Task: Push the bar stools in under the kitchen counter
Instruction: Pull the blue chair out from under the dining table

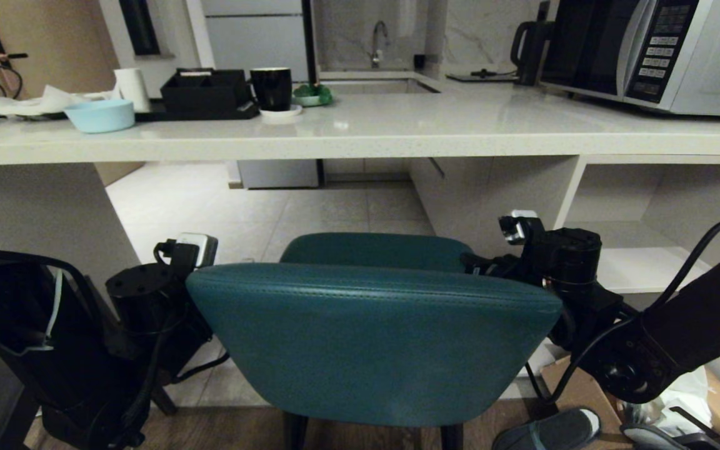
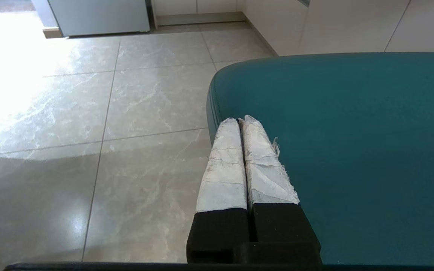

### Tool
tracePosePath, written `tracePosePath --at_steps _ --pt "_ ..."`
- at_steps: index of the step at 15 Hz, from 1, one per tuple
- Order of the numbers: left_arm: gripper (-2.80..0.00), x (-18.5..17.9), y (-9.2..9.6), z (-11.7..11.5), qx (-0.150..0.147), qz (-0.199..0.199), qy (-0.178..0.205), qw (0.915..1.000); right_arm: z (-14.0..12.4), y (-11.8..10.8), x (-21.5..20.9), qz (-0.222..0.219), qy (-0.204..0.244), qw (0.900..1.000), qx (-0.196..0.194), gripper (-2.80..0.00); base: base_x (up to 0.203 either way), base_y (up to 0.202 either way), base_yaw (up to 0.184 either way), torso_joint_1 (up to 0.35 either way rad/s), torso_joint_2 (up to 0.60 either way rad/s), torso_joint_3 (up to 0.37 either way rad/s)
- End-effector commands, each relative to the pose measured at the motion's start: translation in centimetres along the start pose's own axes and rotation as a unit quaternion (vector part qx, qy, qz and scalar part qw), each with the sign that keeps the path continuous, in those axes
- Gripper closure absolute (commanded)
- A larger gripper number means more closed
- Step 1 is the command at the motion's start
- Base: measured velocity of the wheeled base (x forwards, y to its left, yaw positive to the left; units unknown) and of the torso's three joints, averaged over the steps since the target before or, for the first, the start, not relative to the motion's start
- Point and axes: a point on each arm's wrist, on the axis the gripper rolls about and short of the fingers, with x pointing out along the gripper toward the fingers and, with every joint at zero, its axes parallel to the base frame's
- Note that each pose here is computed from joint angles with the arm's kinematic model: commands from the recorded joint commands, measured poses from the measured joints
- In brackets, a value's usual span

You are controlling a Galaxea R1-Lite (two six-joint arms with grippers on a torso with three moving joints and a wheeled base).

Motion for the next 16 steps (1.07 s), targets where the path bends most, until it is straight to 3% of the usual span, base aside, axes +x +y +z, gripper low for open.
tracePosePath --at_steps 1,4,11,16 --pt "0.00 0.2 -0.2 -0.6 0.001 -0.002 0.007 1.0000 -0.3 0.0 0.2 -0.001 0.003 1.000 0.000 0.00 0.000 0.000 0.000 0.000 0.00 0.000" --pt "0.00 0.2 -0.5 -0.5 0.001 -0.008 0.006 1.0000 -0.4 0.0 0.2 0.000 0.003 1.000 0.004 0.00 -0.037 0.000 -0.001 0.002 0.00 0.000" --pt "0.00 0.5 -0.3 -0.4 0.000 -0.004 0.001 1.0000 -0.4 0.0 0.2 -0.001 0.003 1.000 0.005 0.00 -0.175 0.000 -0.001 -0.001 0.00 0.006" --pt "0.00 1.8 0.1 0.0 0.004 0.002 -0.018 0.9998 -0.5 0.8 -0.7 0.011 0.009 1.000 0.001 0.00 0.000 0.000 0.000 0.000 0.00 0.000"
